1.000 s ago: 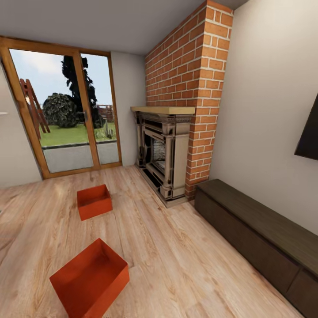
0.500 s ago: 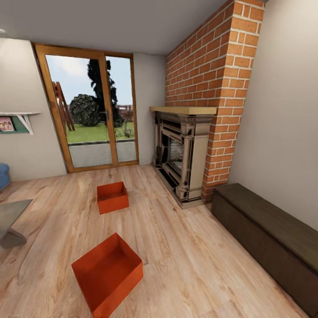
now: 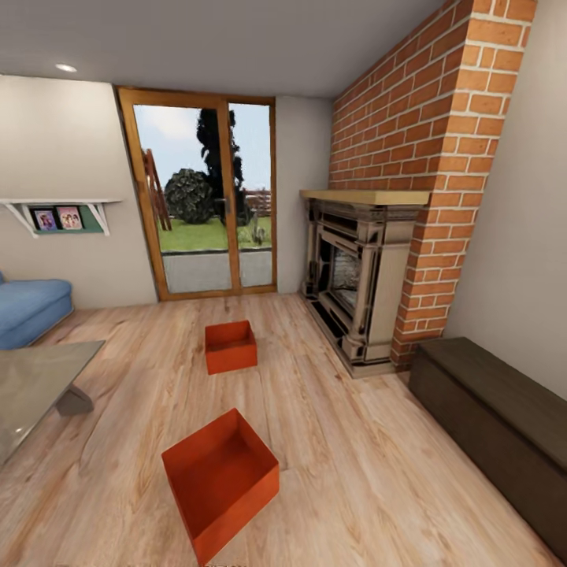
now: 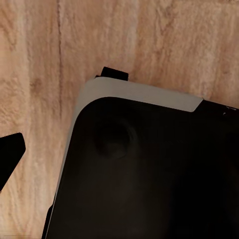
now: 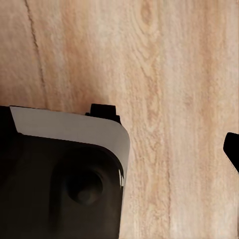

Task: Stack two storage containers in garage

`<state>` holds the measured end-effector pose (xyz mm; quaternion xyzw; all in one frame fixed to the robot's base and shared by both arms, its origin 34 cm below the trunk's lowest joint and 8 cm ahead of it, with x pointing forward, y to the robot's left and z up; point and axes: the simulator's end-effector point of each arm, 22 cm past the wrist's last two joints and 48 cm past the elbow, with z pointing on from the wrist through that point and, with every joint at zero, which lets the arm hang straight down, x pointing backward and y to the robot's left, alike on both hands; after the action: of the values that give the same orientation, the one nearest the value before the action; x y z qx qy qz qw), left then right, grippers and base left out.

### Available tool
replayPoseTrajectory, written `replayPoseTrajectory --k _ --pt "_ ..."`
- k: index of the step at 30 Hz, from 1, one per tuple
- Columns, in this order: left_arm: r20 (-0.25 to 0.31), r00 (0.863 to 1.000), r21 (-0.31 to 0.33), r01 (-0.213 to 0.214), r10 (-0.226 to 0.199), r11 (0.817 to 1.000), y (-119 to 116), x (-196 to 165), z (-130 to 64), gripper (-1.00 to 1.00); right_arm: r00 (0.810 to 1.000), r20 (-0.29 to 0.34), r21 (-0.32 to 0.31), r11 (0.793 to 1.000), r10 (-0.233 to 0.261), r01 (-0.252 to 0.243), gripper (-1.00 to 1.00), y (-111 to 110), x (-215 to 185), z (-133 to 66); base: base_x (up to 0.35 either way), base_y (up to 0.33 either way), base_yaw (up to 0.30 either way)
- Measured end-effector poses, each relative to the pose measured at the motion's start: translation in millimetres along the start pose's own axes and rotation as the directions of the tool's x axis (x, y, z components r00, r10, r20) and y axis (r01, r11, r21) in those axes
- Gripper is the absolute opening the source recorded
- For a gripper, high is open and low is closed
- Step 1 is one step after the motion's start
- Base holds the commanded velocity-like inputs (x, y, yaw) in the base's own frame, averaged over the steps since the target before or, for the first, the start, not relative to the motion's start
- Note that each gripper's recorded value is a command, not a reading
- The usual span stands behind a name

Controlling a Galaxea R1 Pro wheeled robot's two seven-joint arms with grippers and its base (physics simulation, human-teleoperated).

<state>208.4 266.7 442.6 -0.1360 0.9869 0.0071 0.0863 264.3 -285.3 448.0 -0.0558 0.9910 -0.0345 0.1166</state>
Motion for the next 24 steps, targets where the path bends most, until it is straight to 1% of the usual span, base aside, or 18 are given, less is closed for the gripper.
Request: replayPoseTrajectory --k 18,20,24 --pt "0.001 1.0 0.0 -0.001 0.001 1.0 -0.1 -0.4 0.0 1.0 1.0 0.0 0.001 1.0 0.001 -0.001 1.0 -0.3 -0.1 0.0 0.0 0.0 0.27" --pt "0.001 1.0 0.0 -0.001 0.001 1.0 -0.1 -0.4 0.0 1.0 1.0 0.0 0.001 1.0 0.002 -0.002 1.0 -0.3 -0.1 0.0 0.021 -0.01 0.102" --pt "-0.001 1.0 0.0 -0.001 0.001 1.0 0.0 0.7 -0.1 1.0 1.0 0.002 0.004 1.0 0.005 -0.005 1.0 -1.2 -0.2 -0.1 0.181 -0.136 0.017"
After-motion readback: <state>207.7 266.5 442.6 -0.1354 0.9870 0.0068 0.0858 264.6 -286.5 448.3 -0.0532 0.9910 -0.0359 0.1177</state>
